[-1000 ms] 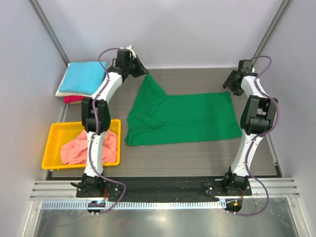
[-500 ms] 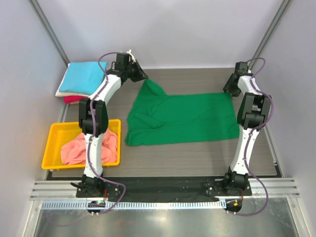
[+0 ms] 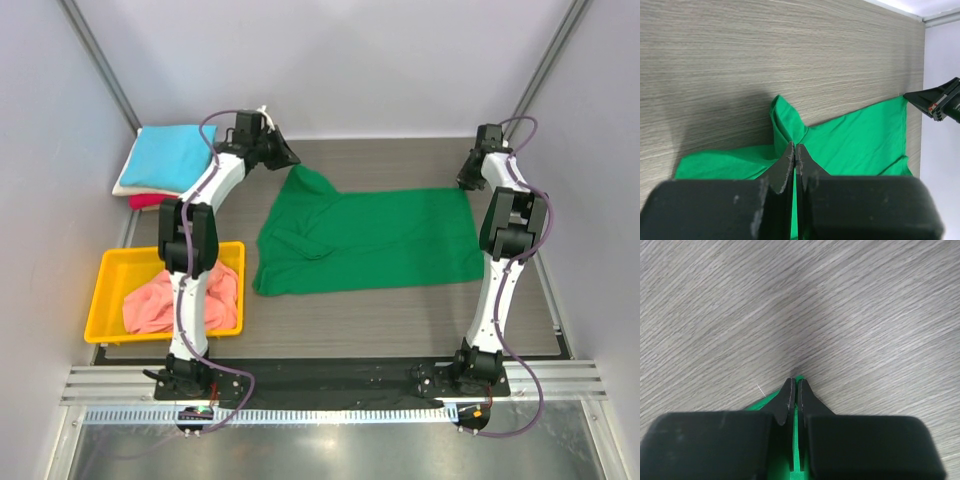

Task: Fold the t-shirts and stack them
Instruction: Fold the tshirt

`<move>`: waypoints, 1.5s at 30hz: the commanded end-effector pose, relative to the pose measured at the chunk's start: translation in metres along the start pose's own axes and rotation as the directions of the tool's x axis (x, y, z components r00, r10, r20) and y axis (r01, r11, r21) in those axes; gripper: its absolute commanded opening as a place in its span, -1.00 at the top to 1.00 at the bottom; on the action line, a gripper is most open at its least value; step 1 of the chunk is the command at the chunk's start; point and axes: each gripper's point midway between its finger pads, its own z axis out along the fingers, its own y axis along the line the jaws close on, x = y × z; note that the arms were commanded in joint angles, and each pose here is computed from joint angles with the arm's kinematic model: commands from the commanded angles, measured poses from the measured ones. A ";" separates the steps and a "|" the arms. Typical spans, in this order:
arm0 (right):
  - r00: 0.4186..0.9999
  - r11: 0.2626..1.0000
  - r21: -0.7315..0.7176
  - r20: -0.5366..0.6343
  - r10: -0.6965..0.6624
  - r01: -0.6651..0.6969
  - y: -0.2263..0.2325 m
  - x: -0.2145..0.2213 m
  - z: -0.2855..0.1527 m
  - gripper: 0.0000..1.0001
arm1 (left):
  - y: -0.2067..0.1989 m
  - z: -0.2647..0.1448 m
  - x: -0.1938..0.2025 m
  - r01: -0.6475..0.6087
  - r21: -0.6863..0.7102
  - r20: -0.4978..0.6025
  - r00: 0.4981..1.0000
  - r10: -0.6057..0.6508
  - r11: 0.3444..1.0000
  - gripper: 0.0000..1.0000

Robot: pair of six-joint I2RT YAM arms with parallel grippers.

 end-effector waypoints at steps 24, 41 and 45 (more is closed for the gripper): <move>0.994 0.987 -0.161 0.102 0.044 -0.027 -0.005 0.024 -0.150 0.98 | -0.020 -0.153 0.067 -0.062 -0.094 0.018 0.998 0.064 0.994 1.00; 0.979 0.976 -0.135 0.090 0.185 -0.172 -0.061 0.056 -0.158 0.98 | 0.013 -0.213 0.146 -0.100 -0.226 -0.032 0.995 0.095 0.969 1.00; 0.975 0.976 -0.115 0.104 0.198 -0.186 -0.068 0.057 -0.161 0.98 | 0.021 -0.220 0.158 -0.102 -0.242 -0.040 0.995 0.095 0.965 0.99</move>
